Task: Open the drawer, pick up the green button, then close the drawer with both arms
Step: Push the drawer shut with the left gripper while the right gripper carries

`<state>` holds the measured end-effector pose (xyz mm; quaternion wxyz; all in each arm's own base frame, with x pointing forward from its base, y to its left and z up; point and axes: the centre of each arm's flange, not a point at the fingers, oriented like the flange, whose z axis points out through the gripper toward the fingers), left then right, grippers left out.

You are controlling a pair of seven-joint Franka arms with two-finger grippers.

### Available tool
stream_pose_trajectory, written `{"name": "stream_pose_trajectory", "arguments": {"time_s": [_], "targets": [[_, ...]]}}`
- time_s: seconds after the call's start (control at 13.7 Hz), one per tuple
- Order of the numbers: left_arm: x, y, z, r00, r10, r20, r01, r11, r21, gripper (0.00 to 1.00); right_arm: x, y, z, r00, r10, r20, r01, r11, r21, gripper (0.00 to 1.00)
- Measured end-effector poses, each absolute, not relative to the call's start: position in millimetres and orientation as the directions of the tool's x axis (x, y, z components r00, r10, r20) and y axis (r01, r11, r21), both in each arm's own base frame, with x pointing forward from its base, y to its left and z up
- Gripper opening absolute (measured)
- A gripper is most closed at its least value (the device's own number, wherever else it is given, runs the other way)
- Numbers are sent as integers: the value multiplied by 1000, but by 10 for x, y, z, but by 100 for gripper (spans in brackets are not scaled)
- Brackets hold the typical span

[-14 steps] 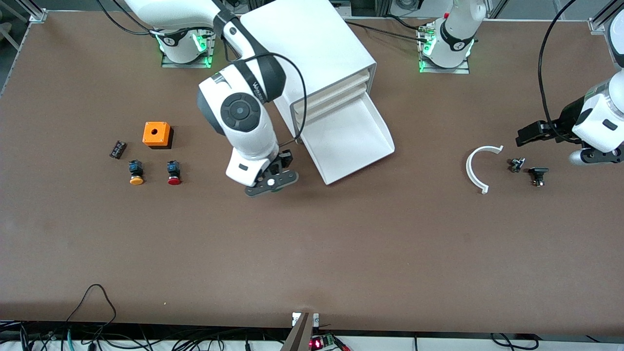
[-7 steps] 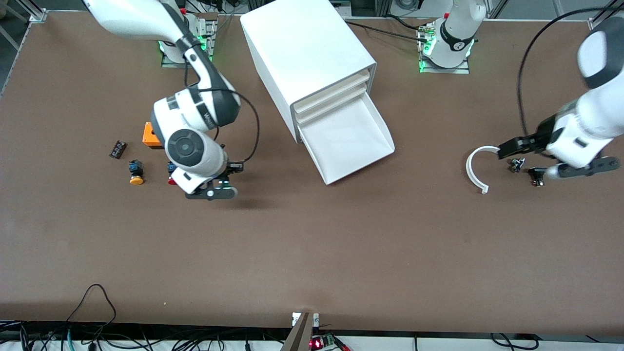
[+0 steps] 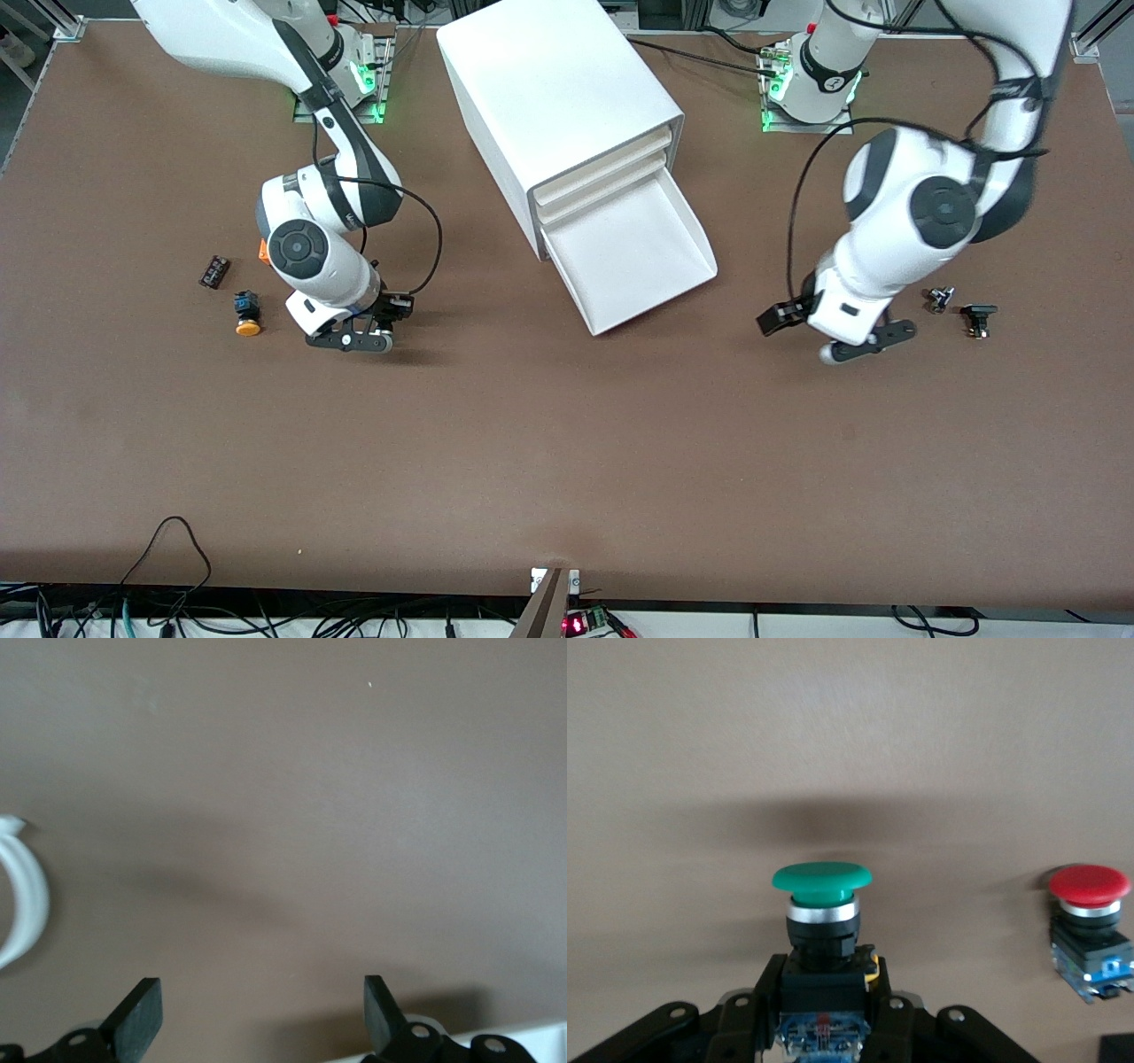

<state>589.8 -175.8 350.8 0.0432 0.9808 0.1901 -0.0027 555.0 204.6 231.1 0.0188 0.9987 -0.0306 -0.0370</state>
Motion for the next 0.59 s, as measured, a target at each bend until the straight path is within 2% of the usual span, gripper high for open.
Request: {"name": "stream_pose_trajectory", "arguments": {"time_s": [0.44, 0.51, 0.59], "targets": [[5718, -2359, 2547, 902, 431, -31, 432, -896, 102, 100, 5157, 1917, 1902, 999, -28, -30, -27, -999, 32, 41], [5690, -2410, 2455, 898, 438, -38, 439, -893, 98, 100, 5149, 1885, 1886, 999, -33, -30, -32, -999, 31, 46], [5643, -2479, 2397, 899, 435, -47, 437, -895, 90, 100, 5165, 1852, 1894, 999, -40, -27, -39, -999, 30, 56]]}}
